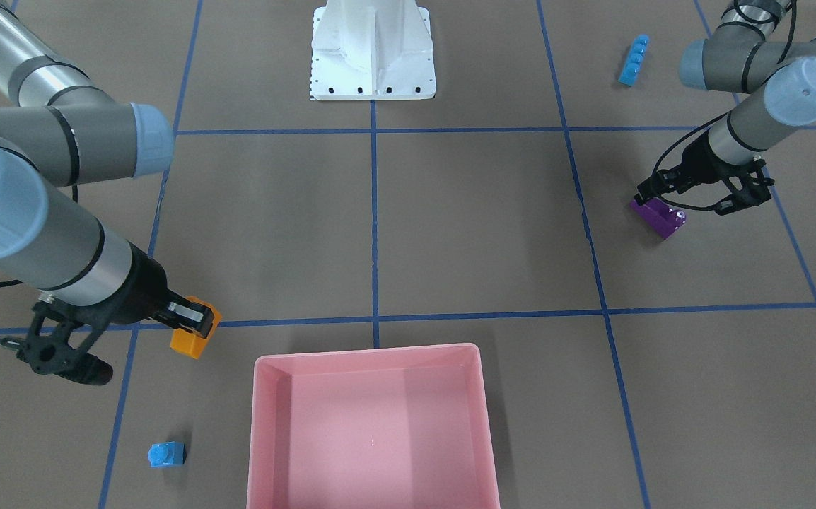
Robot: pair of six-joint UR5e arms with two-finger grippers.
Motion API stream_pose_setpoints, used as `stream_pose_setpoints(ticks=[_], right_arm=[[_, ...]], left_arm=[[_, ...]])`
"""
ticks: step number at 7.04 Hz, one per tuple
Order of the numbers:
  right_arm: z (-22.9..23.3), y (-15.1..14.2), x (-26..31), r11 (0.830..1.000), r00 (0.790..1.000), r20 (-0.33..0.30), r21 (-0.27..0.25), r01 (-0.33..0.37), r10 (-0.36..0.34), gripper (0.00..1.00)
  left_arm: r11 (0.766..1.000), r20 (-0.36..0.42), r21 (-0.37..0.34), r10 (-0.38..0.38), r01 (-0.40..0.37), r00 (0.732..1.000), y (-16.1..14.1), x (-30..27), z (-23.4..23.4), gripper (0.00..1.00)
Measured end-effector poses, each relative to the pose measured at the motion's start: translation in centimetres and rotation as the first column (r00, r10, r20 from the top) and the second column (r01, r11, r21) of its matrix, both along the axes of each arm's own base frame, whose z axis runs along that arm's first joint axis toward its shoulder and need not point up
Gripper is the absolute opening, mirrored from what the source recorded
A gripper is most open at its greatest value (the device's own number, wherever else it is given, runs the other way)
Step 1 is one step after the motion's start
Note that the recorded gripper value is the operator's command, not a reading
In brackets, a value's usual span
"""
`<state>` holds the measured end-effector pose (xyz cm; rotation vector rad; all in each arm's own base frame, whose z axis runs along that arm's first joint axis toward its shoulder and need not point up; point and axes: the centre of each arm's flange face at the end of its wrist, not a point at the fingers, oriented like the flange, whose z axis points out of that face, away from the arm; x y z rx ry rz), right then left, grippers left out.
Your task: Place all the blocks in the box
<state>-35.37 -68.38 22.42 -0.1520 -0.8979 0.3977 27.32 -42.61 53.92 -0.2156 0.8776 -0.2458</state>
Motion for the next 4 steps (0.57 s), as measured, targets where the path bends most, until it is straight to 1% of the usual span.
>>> stream_pose_setpoints(ticks=[1,2,3,4], right_arm=[[-3.0,-2.3,-2.0,1.000,0.999,-0.022,0.009,-0.026,0.026,0.00],[-4.8,-4.2,-3.7,0.998,0.998,-0.035,0.029,-0.052,0.053,0.00],[-5.9,-5.8,-5.0,0.996,0.996,-0.035,0.041,-0.082,0.083,0.00],[-7.3,-6.8,-6.8,0.992,0.992,-0.037,0.051,-0.116,0.118,0.00]], left_arm=[[1.000,0.014,-0.015,0.000,0.000,1.000,0.0,0.6,0.7,0.89],[1.000,0.026,-0.029,0.001,0.000,1.000,-0.2,1.1,1.6,0.77],[0.999,0.037,-0.039,0.002,0.000,0.999,-0.5,1.4,2.3,0.29],[0.999,0.043,-0.046,0.002,0.000,0.999,-0.8,1.7,2.8,0.00]])
